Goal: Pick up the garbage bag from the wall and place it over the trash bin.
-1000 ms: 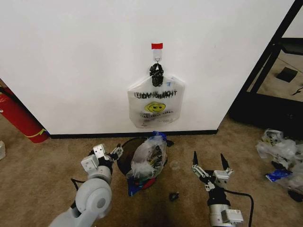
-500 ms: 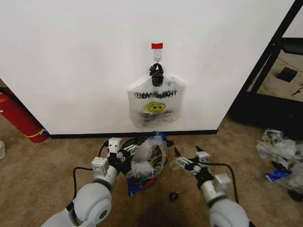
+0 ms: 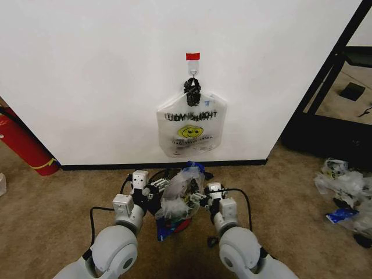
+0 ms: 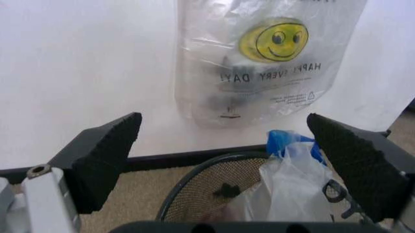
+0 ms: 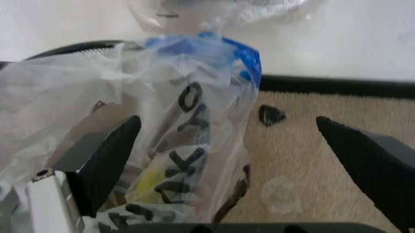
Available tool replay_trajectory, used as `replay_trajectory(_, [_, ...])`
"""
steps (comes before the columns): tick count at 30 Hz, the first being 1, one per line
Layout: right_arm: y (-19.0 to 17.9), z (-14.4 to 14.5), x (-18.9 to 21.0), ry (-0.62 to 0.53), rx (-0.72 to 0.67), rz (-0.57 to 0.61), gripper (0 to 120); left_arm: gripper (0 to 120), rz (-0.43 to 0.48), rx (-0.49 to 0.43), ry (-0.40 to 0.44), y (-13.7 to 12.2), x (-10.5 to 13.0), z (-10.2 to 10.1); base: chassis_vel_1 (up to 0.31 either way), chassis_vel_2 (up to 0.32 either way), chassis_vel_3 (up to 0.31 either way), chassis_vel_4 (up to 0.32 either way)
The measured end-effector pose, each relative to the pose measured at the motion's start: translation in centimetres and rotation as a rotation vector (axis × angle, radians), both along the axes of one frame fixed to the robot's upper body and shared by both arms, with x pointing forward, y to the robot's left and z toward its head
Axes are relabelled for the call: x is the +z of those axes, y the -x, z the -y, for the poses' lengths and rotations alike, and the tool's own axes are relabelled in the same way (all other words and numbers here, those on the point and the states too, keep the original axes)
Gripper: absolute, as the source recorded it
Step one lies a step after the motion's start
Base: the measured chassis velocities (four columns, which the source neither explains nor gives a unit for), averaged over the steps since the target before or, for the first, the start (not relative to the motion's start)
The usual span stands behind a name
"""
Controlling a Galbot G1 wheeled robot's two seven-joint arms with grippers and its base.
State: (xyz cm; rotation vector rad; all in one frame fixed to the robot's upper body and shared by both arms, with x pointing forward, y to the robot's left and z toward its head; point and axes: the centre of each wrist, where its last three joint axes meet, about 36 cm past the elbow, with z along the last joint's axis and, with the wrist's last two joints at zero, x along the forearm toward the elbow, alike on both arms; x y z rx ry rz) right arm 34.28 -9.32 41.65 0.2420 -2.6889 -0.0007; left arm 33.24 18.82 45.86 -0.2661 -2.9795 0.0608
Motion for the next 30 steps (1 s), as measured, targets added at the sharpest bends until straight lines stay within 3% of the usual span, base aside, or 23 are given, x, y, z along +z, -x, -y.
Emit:
replay_trajectory(8, [-1.9,-2.1,-0.3,-0.051,-0.039,-0.054,100,100,0.000,-0.003,0.006,-0.1,0.0,0.2,0.000,0.000,0.000,0.000])
replay_trajectory(21, [-2.1,-4.3,-0.6,-0.042,-0.099,-0.172,100,100,0.002,0.007,0.015,0.3,-0.2,0.1,0.000,0.000,0.000,0.000])
replay_trajectory(30, [-2.5,-5.0,-0.7,-0.039,-0.140,-0.219,67,100,0.009,0.005,0.023,0.4,-0.1,0.2,0.000,0.000,0.000,0.000])
